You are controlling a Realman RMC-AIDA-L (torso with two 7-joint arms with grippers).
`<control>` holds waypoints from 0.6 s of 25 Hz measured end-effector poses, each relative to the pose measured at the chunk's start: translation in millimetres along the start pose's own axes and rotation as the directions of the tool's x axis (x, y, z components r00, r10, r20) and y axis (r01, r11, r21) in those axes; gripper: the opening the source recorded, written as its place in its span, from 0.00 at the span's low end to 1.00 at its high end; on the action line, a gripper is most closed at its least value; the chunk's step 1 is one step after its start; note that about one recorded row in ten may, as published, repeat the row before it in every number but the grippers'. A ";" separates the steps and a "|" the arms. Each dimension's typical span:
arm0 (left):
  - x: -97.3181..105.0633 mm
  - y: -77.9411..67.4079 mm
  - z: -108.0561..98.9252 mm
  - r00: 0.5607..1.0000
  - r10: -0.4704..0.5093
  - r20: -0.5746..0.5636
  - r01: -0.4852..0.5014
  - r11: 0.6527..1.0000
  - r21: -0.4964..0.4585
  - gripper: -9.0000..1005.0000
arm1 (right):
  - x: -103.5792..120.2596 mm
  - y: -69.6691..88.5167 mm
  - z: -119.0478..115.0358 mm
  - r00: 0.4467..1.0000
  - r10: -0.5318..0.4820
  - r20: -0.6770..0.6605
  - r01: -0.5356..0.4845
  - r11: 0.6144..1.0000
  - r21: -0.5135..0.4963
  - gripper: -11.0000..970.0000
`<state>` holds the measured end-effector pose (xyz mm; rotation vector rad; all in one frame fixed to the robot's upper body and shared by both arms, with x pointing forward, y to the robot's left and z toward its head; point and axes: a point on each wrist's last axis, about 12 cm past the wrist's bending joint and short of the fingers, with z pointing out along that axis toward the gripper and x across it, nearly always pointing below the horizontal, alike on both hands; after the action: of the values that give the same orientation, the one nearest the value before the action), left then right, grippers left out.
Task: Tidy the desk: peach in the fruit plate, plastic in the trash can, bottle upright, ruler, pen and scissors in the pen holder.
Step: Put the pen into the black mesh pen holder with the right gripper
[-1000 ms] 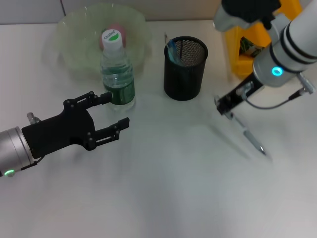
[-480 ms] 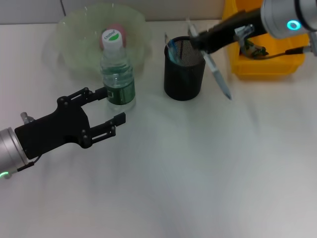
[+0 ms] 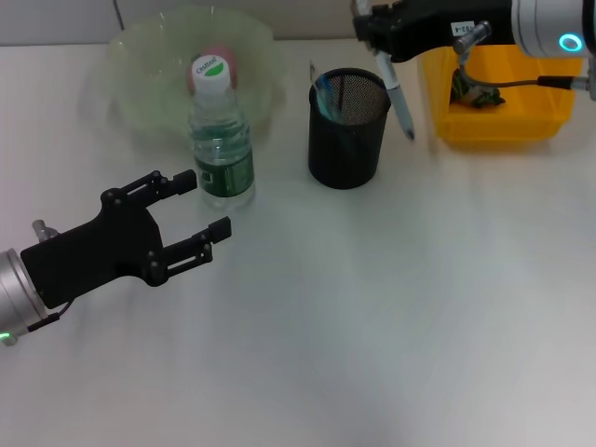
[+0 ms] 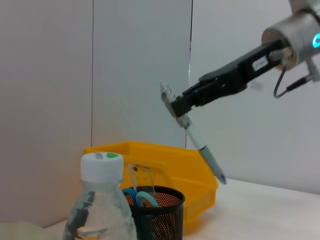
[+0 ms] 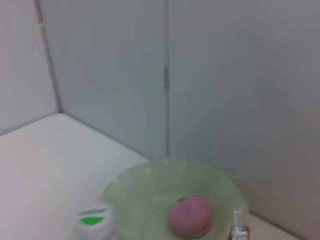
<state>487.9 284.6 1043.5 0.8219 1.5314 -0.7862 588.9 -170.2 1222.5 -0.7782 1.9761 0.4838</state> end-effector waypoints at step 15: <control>-0.1 -0.1 -0.3 1.000 -0.011 0.004 0.011 1.000 -0.001 0.75 | 8.8 -9.9 20.6 0.993 -0.004 0.117 -0.005 0.998 0.070 0.13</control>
<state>487.7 284.8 1043.7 0.8111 1.5345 -0.7946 605.2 -167.7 1204.4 -0.6900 1.8739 0.4480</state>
